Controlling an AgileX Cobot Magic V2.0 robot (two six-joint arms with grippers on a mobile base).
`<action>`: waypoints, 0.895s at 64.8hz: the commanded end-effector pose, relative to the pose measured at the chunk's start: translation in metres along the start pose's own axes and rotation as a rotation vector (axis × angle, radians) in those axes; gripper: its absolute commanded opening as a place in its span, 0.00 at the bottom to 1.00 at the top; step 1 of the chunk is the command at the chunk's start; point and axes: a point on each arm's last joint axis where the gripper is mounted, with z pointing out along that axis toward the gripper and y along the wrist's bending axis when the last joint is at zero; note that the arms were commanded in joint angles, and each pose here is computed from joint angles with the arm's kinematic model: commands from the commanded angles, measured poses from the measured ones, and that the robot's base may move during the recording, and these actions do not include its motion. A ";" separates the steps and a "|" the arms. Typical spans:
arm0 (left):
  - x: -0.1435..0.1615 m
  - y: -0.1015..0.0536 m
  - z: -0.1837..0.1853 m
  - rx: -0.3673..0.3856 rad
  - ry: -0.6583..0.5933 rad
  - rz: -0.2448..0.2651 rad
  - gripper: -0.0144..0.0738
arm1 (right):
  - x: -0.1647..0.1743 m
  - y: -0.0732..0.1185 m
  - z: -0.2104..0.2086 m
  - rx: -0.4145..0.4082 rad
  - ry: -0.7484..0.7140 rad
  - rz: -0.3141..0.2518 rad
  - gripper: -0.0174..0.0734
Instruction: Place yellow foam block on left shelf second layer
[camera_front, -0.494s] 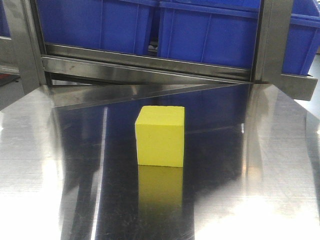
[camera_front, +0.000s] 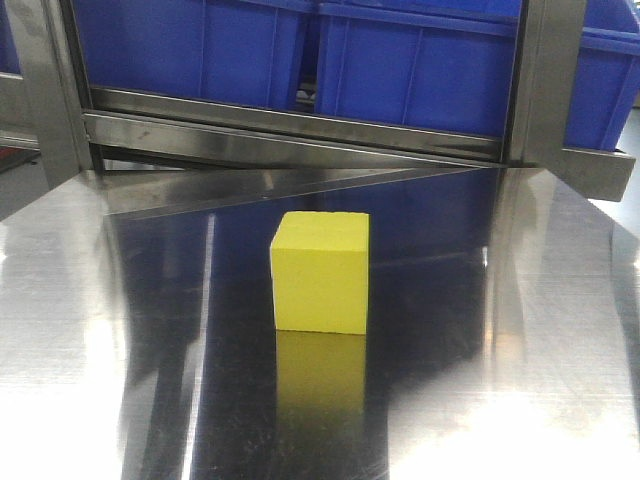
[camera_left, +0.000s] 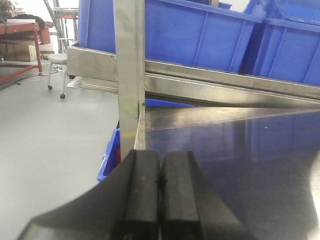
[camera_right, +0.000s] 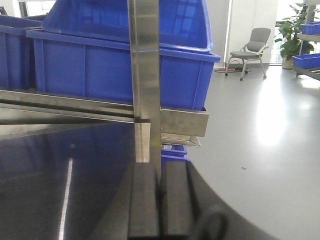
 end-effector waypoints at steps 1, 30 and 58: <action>0.001 -0.001 0.001 0.020 -0.053 -0.011 0.32 | -0.017 0.001 -0.002 -0.005 -0.125 -0.008 0.25; 0.001 -0.001 0.001 0.020 -0.053 -0.011 0.32 | -0.046 0.002 -0.007 -0.008 -0.207 -0.008 0.25; 0.001 -0.001 0.001 0.020 -0.053 -0.011 0.32 | -0.155 0.009 0.031 -0.008 0.058 0.005 0.26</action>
